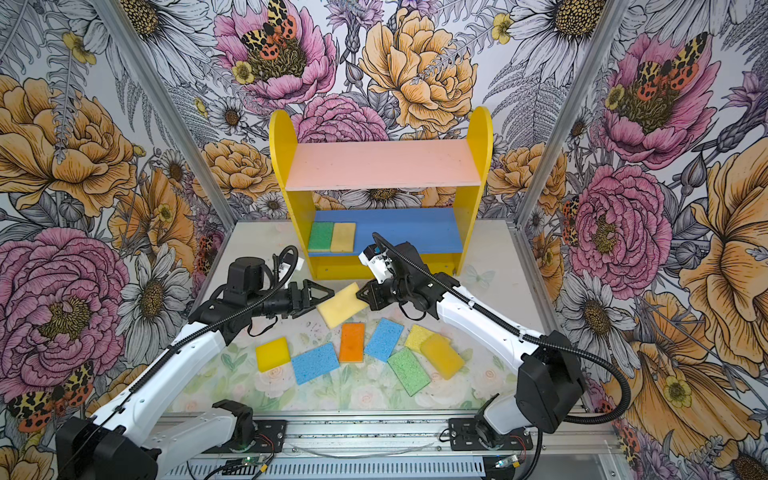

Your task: Place and organize the cleaning sponges onto the shelf

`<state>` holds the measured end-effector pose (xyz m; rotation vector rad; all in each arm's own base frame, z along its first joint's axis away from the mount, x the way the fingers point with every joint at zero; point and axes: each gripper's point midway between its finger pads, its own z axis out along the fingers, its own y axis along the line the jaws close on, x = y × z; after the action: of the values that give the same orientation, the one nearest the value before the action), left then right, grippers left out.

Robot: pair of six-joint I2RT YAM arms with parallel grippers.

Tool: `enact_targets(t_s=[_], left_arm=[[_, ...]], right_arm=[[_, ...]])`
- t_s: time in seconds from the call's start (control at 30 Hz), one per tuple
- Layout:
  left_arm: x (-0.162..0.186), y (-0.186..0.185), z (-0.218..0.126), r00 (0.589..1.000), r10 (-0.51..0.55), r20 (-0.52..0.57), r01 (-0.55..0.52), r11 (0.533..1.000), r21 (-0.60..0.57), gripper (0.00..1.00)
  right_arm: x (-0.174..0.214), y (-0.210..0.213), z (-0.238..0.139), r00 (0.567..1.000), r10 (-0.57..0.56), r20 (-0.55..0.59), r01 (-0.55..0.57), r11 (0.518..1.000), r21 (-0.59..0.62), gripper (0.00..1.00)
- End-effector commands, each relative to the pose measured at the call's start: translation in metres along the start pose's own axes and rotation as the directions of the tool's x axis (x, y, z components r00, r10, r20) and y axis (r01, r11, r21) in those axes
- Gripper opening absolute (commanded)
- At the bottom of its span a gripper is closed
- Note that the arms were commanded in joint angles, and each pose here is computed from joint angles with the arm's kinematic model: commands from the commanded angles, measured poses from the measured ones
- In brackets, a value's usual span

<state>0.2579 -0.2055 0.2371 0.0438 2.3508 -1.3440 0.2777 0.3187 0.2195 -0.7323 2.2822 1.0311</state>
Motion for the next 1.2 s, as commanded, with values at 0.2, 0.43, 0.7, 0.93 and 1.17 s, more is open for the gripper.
enact_targets(t_s=[0.2, 0.43, 0.7, 0.93, 1.17], left_arm=[[0.006, -0.015, 0.011, 0.994, 0.097, -0.056, -0.096, 0.995, 0.021, 0.55], [0.006, -0.013, 0.011, 0.995, 0.09, -0.051, -0.089, 0.996, 0.014, 0.09], [-0.009, 0.008, -0.005, 0.997, 0.004, 0.076, 0.001, 0.997, -0.073, 0.03], [-0.046, 0.016, -0.042, 0.838, -0.237, 0.491, 0.213, 0.971, 0.104, 0.03], [-0.052, 0.012, -0.052, 0.757, -0.274, 0.593, 0.22, 0.962, 0.164, 0.02]], right_arm=[[-0.006, 0.011, 0.001, 1.0, -0.026, -0.013, 0.026, 0.999, -0.02, 0.1], [-0.011, 0.014, -0.002, 1.0, -0.028, 0.001, 0.028, 0.999, -0.016, 0.1], [-0.03, 0.001, -0.032, 0.988, 0.091, 0.122, -0.103, 0.99, 0.099, 0.63], [-0.034, -0.004, -0.048, 0.9, 0.365, 0.237, -0.398, 0.911, 0.107, 0.8], [-0.027, 0.054, -0.02, 0.926, 0.343, 0.16, -0.348, 0.938, 0.001, 0.83]])
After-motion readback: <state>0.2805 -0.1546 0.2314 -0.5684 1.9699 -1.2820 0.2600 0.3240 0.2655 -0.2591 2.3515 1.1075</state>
